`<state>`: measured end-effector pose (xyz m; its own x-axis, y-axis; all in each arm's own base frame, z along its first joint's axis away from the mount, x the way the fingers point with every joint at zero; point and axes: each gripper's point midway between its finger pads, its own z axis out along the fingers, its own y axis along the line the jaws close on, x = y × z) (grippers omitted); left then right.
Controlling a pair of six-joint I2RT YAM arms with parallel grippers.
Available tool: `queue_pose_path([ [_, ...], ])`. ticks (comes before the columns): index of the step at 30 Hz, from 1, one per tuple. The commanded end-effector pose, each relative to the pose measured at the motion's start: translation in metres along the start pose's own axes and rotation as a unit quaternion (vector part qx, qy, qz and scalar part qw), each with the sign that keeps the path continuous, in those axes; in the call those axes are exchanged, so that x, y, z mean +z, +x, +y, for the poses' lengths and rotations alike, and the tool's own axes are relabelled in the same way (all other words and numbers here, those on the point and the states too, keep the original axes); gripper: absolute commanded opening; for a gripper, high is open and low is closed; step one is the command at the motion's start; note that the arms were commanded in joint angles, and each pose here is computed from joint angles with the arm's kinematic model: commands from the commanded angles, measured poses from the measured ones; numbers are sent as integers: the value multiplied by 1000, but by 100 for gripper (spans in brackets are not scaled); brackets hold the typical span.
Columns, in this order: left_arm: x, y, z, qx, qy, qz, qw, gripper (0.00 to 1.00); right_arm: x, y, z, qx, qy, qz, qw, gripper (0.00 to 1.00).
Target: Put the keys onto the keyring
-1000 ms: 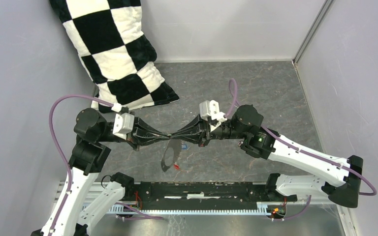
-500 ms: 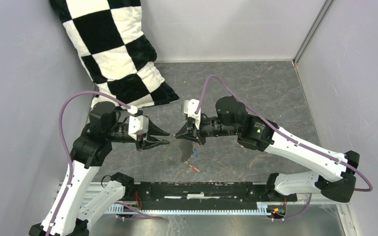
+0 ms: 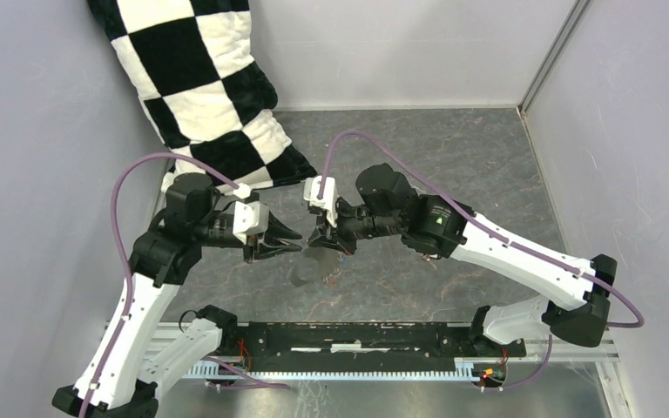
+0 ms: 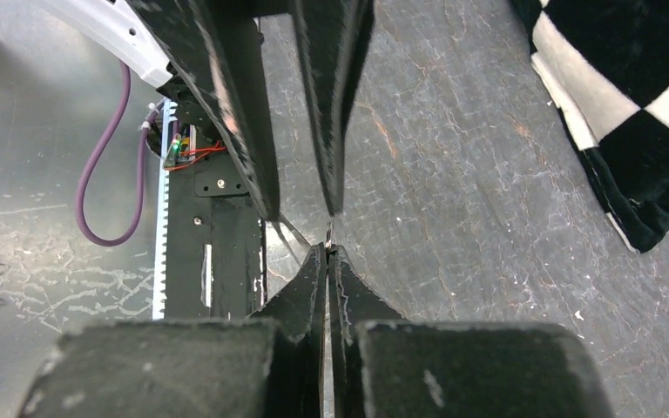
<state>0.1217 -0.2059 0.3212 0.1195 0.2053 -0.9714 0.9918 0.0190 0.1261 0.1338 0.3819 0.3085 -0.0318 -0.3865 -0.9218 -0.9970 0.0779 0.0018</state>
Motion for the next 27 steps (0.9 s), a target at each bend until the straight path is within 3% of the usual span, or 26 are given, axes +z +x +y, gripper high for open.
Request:
queue_pose_path([
  [1, 1, 12, 3, 19, 12, 27, 999, 35, -4, -28, 2, -19, -1, -29, 999, 1],
  [7, 2, 20, 6, 27, 18, 45, 998, 37, 0, -30, 7, -21, -13, -27, 999, 1],
  [12, 2, 15, 6, 32, 20, 41, 998, 29, 3, -30, 8, -22, -17, -21, 999, 1],
  [18, 2, 9, 0, 35, 29, 30, 999, 29, 7, -27, 10, -23, -22, -9, 999, 1],
  [20, 2, 9, -1, 34, 29, 30, 999, 25, 10, -27, 10, -22, -25, -7, 999, 1],
  [23, 2, 10, -2, 33, 31, 30, 999, 4, 11, -29, 11, -23, -27, -7, 999, 1],
  [26, 2, 13, -3, 32, 31, 32, 998, 2, 12, -30, 12, -22, -30, -10, 999, 1],
  [27, 3, 13, -4, 32, 34, 30, 998, 2, 11, -32, 12, -21, -30, -13, 999, 5],
])
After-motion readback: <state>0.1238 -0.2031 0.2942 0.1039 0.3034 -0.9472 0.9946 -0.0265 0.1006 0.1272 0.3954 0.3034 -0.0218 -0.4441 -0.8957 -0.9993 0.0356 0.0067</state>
